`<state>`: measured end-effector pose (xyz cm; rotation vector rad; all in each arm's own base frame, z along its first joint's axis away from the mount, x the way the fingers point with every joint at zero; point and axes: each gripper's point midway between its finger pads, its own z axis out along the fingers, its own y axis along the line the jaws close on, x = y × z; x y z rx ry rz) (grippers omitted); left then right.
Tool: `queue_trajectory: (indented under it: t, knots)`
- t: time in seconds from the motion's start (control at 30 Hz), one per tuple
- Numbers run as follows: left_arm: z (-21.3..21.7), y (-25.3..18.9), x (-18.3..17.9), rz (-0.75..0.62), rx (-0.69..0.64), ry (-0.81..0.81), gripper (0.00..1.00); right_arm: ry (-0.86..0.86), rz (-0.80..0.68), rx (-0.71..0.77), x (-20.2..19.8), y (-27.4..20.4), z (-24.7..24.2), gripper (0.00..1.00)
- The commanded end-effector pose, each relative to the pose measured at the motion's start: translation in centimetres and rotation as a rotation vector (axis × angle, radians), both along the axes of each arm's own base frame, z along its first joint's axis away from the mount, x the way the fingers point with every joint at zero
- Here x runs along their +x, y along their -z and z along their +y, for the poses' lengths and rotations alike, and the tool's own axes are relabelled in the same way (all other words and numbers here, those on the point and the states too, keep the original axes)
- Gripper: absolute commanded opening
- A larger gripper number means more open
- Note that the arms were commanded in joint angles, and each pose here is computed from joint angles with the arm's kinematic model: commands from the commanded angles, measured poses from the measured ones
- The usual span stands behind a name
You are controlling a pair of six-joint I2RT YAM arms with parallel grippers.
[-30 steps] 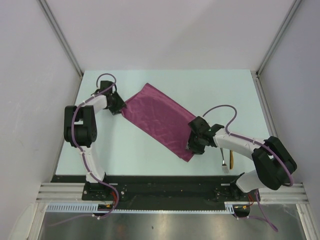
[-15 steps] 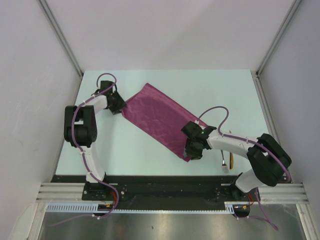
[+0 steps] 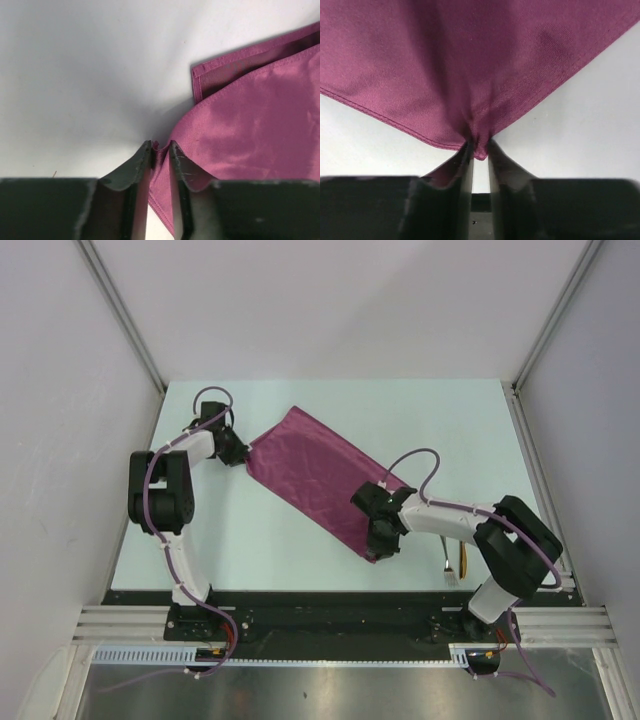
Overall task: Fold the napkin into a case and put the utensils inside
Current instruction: Smooth out the rectangle-folded napkin at the center of the board.
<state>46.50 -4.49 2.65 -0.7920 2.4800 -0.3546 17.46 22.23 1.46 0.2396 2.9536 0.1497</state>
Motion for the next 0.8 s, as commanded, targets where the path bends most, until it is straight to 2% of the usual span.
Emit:
queue_trajectory:
  t: [0.0, 0.07, 0.13, 0.2, 0.37, 0.57, 0.67, 0.77]
  knots:
    - [-0.5, -1.3, 0.4, -0.045, -0.015, 0.027, 0.22, -0.015, -0.022, -0.040, 0.7, 0.6, 0.0, 0.08]
    - [-0.8, -1.9, 0.8, -0.067, -0.030, 0.039, 0.16, -0.012, -0.043, -0.033, 1.2, 0.1, 0.0, 0.00]
    - [-1.2, -2.7, 1.3, -0.095, -0.044, 0.065, 0.11, -0.012, -0.106, 0.007, 2.0, -1.5, 0.4, 0.00]
    - [-1.5, -4.0, 2.3, -0.135, -0.050, 0.080, 0.00, -0.004, -0.180, 0.040, 2.8, -3.6, 0.3, 0.00]
    - [-2.5, -7.7, 5.5, -0.271, -0.080, 0.141, 0.00, -0.020, -0.217, 0.145, 3.9, -6.2, 0.6, 0.00]
    - [-3.5, -9.7, 8.6, -0.362, -0.116, 0.186, 0.00, -0.026, -0.206, 0.192, 4.8, -6.2, 1.3, 0.00]
    - [-3.7, -9.6, 10.1, -0.381, -0.125, 0.192, 0.00, -0.023, -0.215, 0.204, 5.5, -6.4, 1.3, 0.00]
    - [-3.6, -8.1, 10.9, -0.343, -0.121, 0.193, 0.00, -0.030, -0.196, 0.248, 6.0, -6.0, 2.1, 0.00]
